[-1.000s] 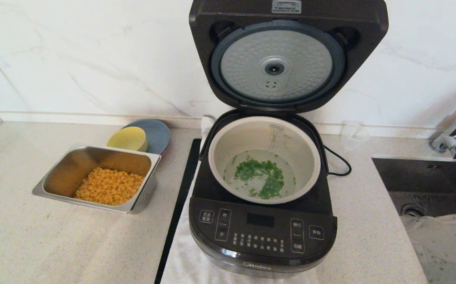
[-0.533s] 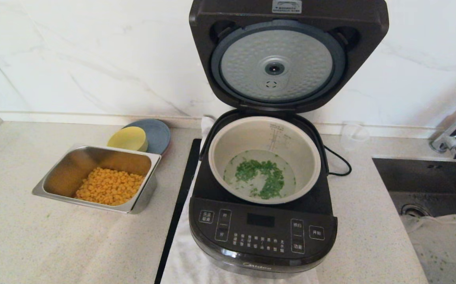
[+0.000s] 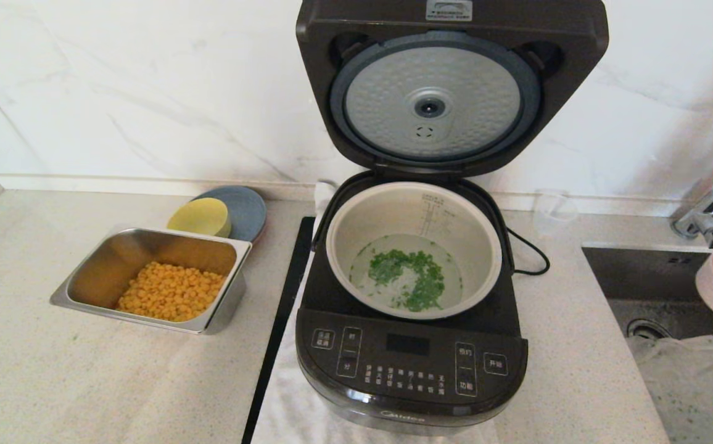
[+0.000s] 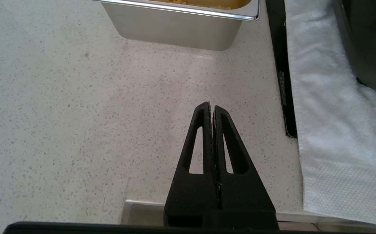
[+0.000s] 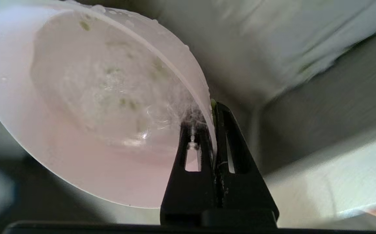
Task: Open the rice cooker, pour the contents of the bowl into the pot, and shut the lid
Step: Pour the water from the bowl into the rice cooker
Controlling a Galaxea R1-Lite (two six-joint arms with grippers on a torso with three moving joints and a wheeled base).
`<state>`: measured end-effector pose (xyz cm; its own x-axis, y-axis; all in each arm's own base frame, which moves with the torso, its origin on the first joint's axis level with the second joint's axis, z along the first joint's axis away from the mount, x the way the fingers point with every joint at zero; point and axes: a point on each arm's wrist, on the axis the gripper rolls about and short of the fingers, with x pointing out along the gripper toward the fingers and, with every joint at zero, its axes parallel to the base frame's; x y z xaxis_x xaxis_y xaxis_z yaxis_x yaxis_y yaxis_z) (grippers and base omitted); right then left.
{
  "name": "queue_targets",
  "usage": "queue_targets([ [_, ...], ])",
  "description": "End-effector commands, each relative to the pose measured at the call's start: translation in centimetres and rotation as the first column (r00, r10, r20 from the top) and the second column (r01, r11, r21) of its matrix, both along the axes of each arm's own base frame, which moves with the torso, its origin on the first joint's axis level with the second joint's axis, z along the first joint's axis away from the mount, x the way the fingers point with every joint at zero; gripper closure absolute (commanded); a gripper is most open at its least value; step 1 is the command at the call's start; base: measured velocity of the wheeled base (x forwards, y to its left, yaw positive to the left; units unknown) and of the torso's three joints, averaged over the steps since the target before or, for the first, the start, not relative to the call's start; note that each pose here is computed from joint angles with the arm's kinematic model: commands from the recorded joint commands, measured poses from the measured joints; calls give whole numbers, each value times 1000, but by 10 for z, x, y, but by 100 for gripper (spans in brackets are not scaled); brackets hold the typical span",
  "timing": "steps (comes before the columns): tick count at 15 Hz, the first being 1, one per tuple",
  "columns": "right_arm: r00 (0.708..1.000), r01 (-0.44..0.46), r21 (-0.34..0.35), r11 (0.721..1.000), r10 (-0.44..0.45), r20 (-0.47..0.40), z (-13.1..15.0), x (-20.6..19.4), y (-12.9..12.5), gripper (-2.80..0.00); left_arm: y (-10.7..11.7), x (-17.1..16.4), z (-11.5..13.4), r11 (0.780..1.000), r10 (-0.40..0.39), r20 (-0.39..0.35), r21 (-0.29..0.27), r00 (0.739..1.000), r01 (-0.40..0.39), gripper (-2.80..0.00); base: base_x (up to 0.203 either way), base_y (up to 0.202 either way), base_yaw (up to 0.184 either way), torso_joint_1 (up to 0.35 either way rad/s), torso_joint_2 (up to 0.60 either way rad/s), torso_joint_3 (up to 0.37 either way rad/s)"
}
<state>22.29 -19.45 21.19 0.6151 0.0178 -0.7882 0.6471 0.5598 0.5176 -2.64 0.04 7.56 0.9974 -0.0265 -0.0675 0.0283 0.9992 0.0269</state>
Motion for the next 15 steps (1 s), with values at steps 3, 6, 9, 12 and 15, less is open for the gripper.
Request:
queue_targets([
  [3, 963, -266, -29, 963, 267, 32, 51, -22, 100, 0, 0, 0, 0, 1000, 0, 0, 0, 1000, 0, 0, 0, 0, 0, 0, 0, 0],
  [6, 894, -449, -29, 893, 449, -2, 61, -30, 154, 0, 0, 0, 0, 1000, 0, 0, 0, 1000, 0, 0, 0, 0, 0, 0, 0, 0],
  [9, 825, -565, -54, 823, 565, -12, 75, -33, 204, 0, 0, 0, 0, 1000, 0, 0, 0, 1000, 0, 0, 0, 0, 0, 0, 0, 0],
  [12, 766, -638, -111, 762, 642, 6, 97, -33, 246, 0, 0, 0, 0, 1000, 0, 0, 0, 1000, 0, 0, 0, 0, 0, 0, 0, 0],
  [15, 738, -664, -164, 729, 675, 11, 116, -27, 287, 0, 0, 0, 0, 1000, 0, 0, 0, 1000, 0, 0, 0, 0, 0, 0, 0, 0],
])
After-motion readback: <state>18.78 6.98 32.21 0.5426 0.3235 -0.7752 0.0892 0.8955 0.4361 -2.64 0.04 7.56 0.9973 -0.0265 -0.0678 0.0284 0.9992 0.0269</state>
